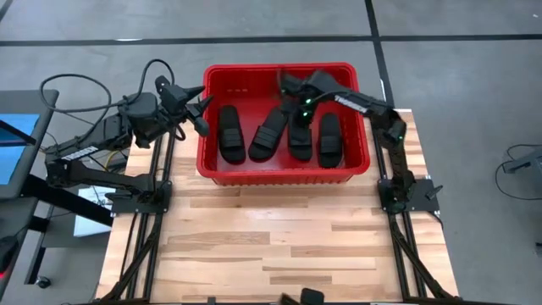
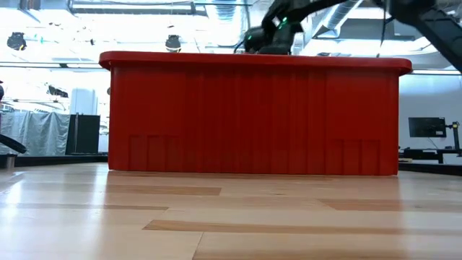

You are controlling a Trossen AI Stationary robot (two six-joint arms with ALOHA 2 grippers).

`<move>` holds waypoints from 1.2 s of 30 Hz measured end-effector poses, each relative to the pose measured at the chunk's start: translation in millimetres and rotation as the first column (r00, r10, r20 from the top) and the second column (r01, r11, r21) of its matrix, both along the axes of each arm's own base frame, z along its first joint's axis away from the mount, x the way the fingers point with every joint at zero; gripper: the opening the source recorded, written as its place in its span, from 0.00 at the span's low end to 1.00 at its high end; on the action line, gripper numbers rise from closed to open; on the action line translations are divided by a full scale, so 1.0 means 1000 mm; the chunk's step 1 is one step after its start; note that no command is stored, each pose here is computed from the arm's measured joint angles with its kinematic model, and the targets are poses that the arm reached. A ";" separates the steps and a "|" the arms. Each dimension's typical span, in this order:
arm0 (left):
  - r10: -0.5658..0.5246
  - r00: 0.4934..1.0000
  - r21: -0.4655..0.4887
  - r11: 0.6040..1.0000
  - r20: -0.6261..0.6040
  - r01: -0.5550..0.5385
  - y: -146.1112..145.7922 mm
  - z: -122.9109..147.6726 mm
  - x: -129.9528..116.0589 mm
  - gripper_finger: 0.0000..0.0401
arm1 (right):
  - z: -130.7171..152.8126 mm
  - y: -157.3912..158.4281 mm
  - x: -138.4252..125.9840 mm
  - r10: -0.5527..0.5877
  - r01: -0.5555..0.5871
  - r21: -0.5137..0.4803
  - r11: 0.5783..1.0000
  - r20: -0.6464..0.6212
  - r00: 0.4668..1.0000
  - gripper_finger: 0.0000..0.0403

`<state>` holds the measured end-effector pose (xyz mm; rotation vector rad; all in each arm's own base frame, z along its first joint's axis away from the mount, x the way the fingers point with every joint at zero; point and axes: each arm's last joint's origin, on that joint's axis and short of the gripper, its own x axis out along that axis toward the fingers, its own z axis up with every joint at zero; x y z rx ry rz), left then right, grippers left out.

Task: Pick and place slides into bin
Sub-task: Adjust the black slippers in the red bin

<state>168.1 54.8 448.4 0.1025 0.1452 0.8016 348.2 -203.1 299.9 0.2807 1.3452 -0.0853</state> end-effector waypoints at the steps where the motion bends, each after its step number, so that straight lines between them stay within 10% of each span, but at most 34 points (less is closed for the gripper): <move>1: 0.000 1.000 0.003 1.000 -0.003 0.000 0.000 0.000 0.000 0.37 | -0.008 -0.001 0.004 0.009 -0.008 0.010 1.000 -0.017 1.000 0.00; 36: -0.002 0.994 0.106 0.994 -0.108 0.014 0.000 0.000 -0.001 0.37 | -0.075 -0.026 0.042 0.061 -0.063 -0.084 0.994 -0.027 0.998 0.00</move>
